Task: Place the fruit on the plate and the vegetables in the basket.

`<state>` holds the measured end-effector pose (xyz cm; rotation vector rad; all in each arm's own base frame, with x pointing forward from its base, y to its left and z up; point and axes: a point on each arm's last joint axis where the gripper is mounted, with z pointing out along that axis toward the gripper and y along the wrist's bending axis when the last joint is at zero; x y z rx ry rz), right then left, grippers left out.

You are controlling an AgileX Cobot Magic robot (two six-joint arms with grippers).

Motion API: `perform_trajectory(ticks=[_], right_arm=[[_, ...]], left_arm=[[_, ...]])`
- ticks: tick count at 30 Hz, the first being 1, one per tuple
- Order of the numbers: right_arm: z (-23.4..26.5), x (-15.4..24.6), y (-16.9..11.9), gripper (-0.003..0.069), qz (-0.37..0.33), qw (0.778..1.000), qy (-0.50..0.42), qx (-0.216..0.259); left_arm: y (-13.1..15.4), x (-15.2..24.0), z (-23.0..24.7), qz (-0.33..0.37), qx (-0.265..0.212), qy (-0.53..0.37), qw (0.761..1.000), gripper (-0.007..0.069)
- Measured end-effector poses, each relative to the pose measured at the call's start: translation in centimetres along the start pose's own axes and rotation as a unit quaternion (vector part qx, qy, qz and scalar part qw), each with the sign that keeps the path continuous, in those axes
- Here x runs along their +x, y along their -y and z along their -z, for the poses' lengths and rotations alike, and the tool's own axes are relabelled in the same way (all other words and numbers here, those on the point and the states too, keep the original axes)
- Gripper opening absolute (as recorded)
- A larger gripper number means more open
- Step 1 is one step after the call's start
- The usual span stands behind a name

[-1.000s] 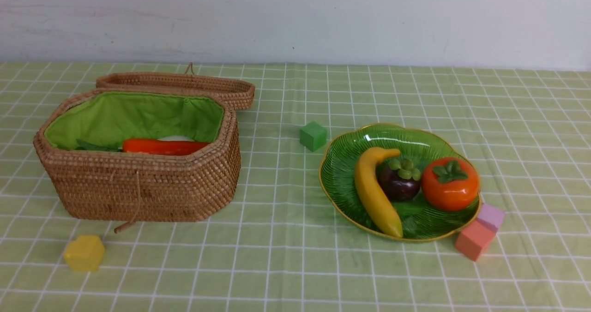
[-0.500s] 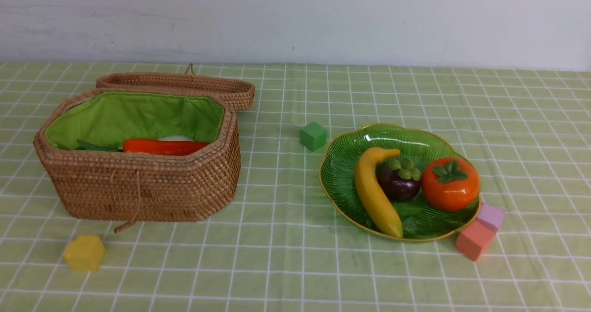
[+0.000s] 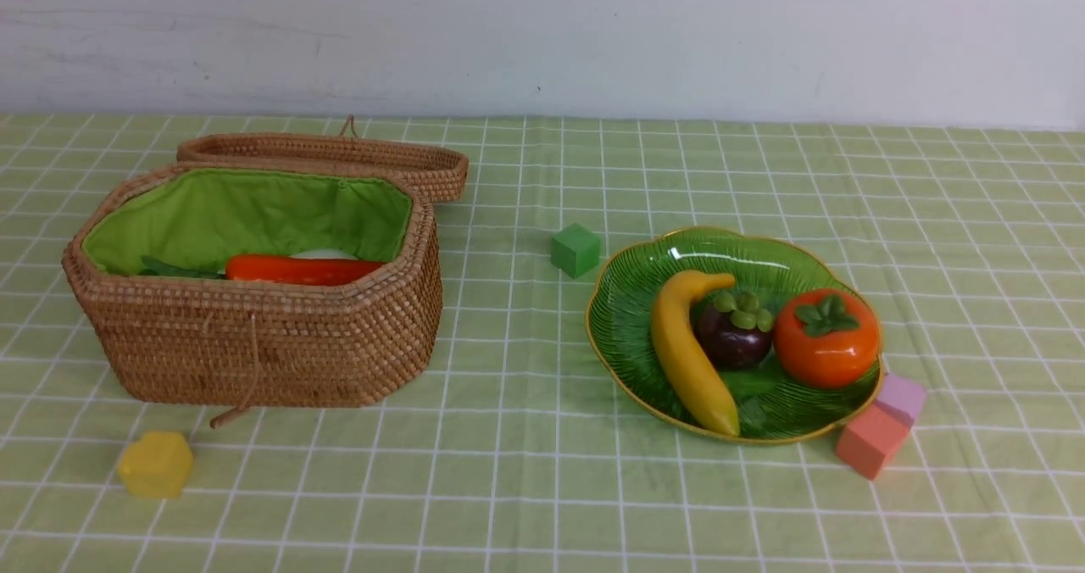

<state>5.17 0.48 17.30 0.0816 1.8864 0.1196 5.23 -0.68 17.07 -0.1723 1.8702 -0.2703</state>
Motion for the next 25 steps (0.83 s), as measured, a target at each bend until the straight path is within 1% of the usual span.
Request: perform_trajectory(ticks=[25], right_arm=[[0.00, 0.00, 0.00, 0.0076, 0.000, 1.000, 0.000, 0.000]], left_arm=[[0.00, 0.00, 0.00, 0.000, 0.000, 0.000, 1.000, 0.0006]])
